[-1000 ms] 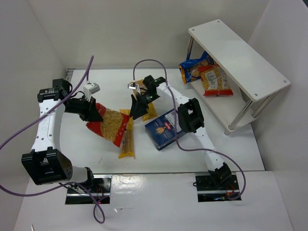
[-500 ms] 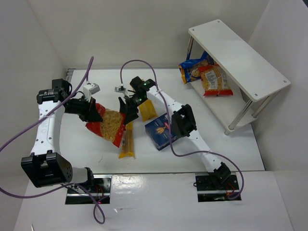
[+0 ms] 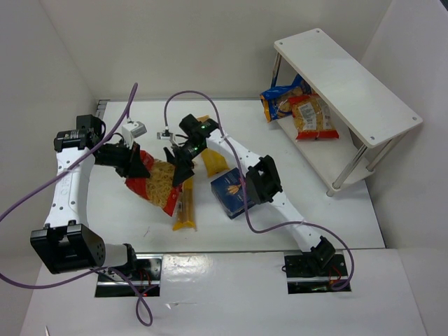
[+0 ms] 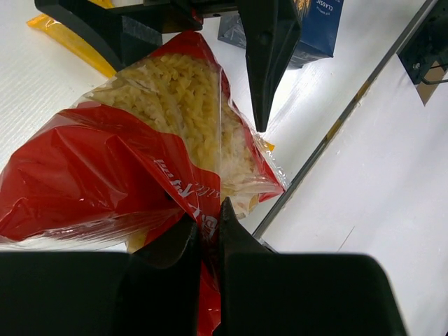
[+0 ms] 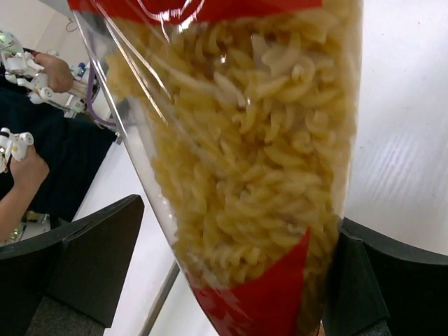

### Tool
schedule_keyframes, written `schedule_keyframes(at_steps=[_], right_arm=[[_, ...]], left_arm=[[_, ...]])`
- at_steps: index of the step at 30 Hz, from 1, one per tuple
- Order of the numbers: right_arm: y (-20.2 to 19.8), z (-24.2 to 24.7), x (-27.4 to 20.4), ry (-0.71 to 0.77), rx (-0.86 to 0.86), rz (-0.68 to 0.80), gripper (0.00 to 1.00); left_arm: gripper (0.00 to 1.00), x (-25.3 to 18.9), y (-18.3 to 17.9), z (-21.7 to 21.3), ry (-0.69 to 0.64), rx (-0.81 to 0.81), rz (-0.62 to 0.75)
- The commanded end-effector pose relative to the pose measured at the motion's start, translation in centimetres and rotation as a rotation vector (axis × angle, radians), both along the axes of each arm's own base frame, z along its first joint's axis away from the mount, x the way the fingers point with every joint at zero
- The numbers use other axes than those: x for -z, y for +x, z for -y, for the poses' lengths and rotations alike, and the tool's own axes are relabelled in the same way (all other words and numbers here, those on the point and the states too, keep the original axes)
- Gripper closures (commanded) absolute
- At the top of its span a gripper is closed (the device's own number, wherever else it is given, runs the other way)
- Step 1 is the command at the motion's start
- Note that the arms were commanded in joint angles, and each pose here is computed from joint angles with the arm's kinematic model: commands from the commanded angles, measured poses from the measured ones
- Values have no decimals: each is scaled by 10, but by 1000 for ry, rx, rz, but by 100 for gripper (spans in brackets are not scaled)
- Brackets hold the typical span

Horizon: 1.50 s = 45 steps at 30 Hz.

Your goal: Place and organize the pasta boxes and bags onto the shelf

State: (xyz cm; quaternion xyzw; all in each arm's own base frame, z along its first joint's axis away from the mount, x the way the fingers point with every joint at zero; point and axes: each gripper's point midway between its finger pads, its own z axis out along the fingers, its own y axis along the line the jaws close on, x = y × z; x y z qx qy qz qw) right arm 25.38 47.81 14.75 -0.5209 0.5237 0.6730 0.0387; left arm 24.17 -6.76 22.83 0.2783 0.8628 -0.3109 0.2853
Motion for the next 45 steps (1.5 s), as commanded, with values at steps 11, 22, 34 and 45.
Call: schedule_keyframes(at_steps=[11,22,34,45], right_arm=[[-46,-14,-78,192,-138,2,53],[-7,6,-95,57,43,103,100],[52,56,-124,-33,327,370,100],[141,125,-149,-325,844,746,100]], left_arm=[[100,-28,-1,17,-87,33,102],[1,-26,6,-22,88,-257,186],[1,-13,21,-90,236,-616,251],[1,12,31,-135,324,-814,247]])
